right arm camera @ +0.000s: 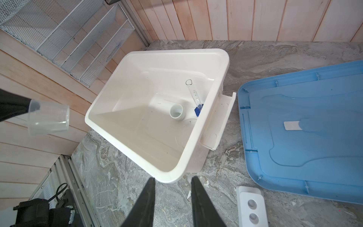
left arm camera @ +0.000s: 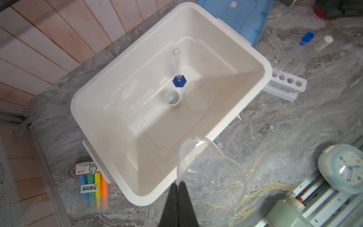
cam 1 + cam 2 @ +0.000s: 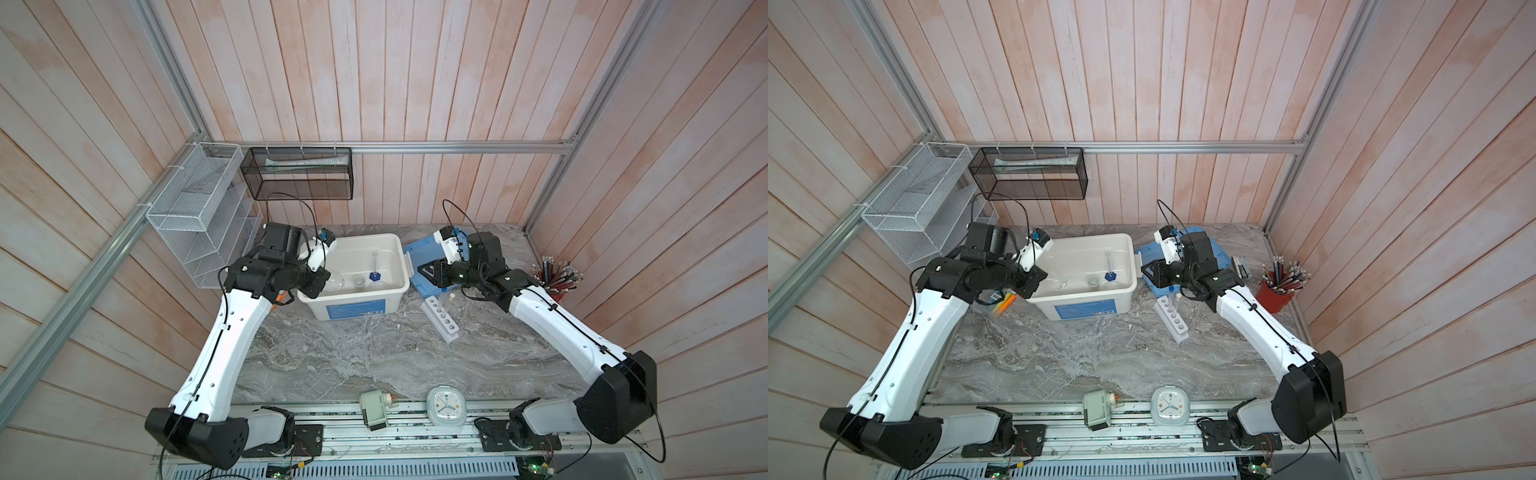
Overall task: Organize the chemistry lab equipment
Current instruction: 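Lift the glass dish with the left gripper and carry it into the bin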
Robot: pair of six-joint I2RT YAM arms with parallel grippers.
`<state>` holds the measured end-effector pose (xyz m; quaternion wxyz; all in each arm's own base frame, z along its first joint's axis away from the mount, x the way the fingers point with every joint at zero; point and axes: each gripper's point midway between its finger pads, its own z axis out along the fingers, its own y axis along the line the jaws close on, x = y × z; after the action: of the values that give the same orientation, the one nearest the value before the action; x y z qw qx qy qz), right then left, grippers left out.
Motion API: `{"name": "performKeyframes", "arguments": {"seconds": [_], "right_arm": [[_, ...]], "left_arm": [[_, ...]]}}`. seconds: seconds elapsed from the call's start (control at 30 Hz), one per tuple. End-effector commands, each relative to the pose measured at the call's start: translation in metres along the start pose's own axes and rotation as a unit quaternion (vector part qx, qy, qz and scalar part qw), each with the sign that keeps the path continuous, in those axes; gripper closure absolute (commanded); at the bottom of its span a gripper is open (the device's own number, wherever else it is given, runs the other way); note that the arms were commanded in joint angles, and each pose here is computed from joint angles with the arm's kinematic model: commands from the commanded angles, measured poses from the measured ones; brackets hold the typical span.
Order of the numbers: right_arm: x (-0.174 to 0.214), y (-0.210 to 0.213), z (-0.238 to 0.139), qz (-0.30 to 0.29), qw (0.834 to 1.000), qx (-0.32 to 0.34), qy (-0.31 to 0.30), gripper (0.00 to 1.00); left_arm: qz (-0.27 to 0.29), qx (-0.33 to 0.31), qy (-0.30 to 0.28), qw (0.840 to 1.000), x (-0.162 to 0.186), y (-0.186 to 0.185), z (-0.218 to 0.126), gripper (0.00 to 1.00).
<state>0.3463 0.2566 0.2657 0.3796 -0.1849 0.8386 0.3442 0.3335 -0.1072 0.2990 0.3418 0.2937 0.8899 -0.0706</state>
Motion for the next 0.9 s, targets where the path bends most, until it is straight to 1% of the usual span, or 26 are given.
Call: {"name": "performKeyframes", "arguments": {"seconds": [0.0,0.17,0.3,0.4,0.57,0.7,0.87], "right_arm": [[-0.008,0.006,-0.007,-0.004,1.0,-0.001,-0.013,0.67],[-0.008,0.006,-0.005,-0.006,1.0,-0.005,-0.015,0.67],[-0.008,0.005,-0.005,-0.008,1.0,-0.003,-0.016,0.67],[-0.007,0.003,-0.003,-0.006,1.0,-0.002,-0.014,0.67],[-0.003,0.0,0.001,-0.001,1.0,-0.001,-0.009,0.67],[0.001,-0.002,0.004,0.002,1.0,0.001,-0.004,0.67],[0.003,-0.006,0.005,0.006,1.0,0.005,-0.002,0.67]], "left_arm": [[-0.051,-0.008,0.025,0.998,-0.007,0.027,0.025,1.0],[-0.083,-0.029,0.073,0.993,-0.009,0.061,0.077,1.0],[-0.118,-0.043,0.117,0.985,0.005,0.082,0.114,1.0],[-0.135,-0.038,0.144,0.98,0.016,0.086,0.135,1.0],[-0.159,-0.042,0.152,0.975,0.025,0.089,0.156,1.0],[-0.19,-0.038,0.174,0.965,0.04,0.086,0.17,1.0],[-0.198,-0.033,0.189,0.961,0.059,0.071,0.177,1.0]]}}
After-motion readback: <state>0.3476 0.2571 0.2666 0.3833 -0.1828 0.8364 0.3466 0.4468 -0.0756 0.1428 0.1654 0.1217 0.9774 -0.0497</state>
